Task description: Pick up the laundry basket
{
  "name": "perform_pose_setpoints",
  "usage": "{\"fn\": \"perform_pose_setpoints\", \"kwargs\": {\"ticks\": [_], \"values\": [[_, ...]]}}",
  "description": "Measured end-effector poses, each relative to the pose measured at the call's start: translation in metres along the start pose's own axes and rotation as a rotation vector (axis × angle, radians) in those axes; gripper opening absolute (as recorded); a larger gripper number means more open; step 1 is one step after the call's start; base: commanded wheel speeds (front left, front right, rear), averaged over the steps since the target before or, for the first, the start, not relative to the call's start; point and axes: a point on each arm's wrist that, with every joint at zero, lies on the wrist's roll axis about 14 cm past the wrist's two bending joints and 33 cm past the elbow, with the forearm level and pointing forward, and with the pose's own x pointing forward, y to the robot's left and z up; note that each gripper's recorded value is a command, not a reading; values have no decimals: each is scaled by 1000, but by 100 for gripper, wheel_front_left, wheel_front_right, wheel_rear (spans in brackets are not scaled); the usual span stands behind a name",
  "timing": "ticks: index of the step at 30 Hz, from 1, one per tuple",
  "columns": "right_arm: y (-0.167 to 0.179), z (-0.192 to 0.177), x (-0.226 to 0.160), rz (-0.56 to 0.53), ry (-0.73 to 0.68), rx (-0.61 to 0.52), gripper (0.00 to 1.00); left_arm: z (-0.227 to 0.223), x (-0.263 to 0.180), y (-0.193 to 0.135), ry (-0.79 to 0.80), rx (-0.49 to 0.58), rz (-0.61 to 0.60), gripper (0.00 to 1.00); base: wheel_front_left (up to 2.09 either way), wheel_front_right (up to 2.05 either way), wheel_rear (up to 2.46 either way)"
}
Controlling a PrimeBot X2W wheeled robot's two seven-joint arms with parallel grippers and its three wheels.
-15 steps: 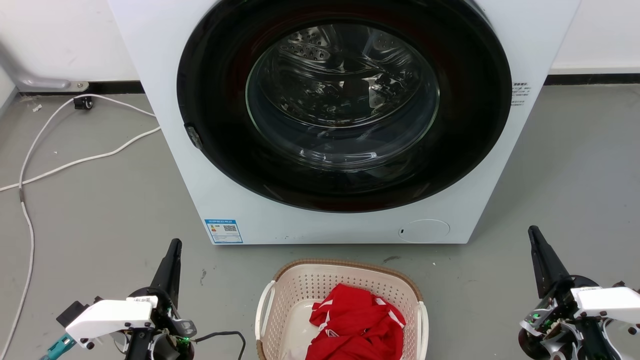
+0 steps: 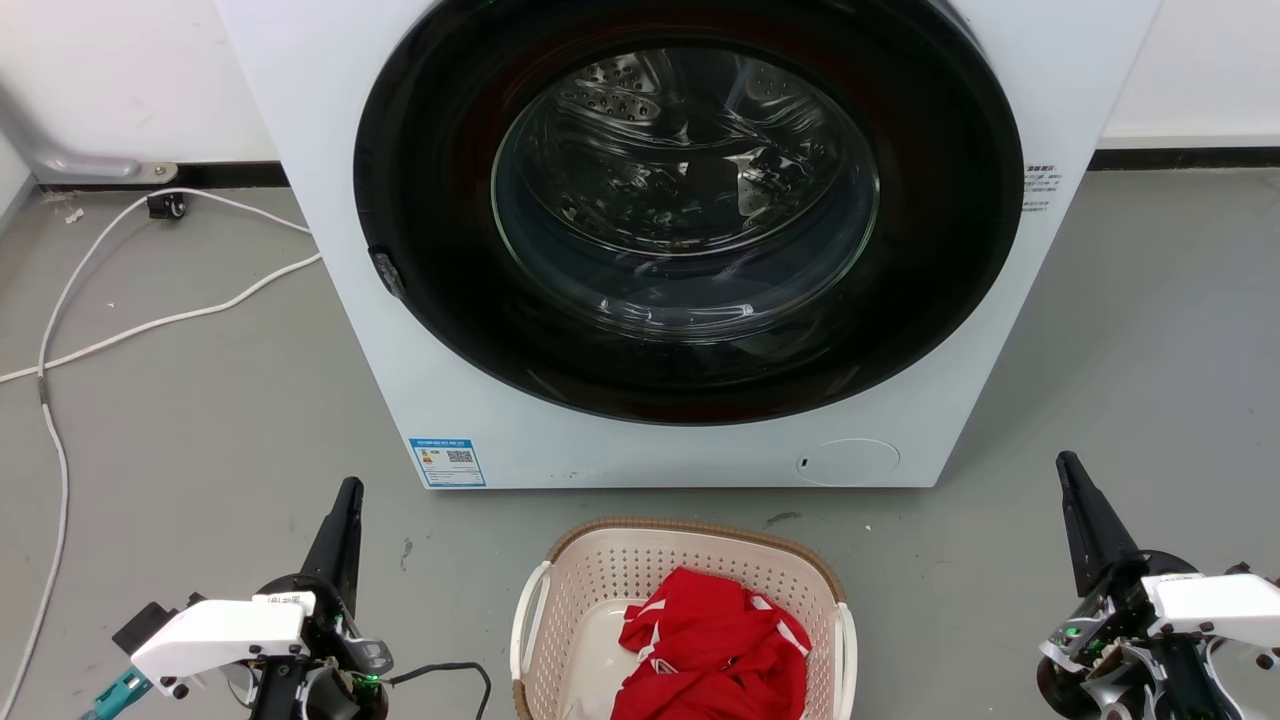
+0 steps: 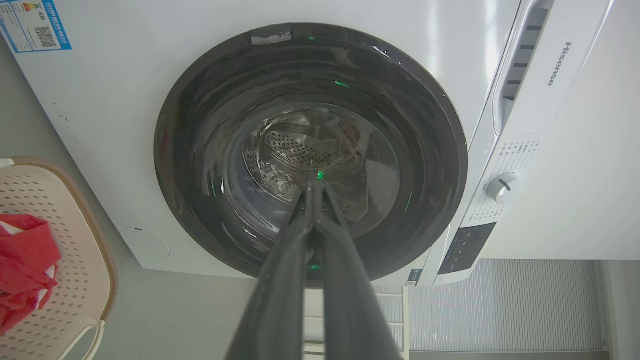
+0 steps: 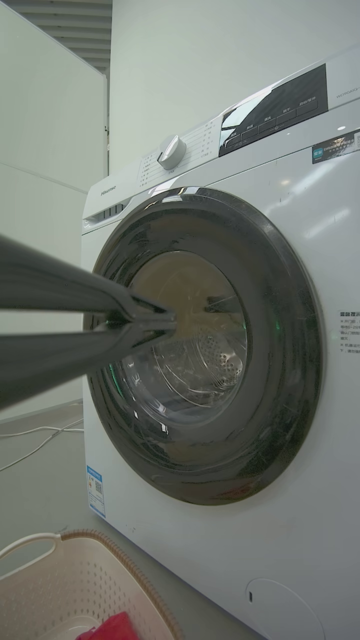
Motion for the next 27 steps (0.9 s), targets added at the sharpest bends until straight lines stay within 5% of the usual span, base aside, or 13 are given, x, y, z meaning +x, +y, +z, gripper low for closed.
{"fn": "perform_pose_setpoints", "kwargs": {"ticks": [19,20,27], "values": [[0,0,0,0,1,0,0,0,0,0,-1,0,0,0,0,0,0],[-1,0,0,-4,1,1,100,0,0,1,0,-1,4,100,0,0,0],[-25,-1,-12,-75,-9,6,100,-4,-11,25,-1,-8,73,100,0,0,0]]}}
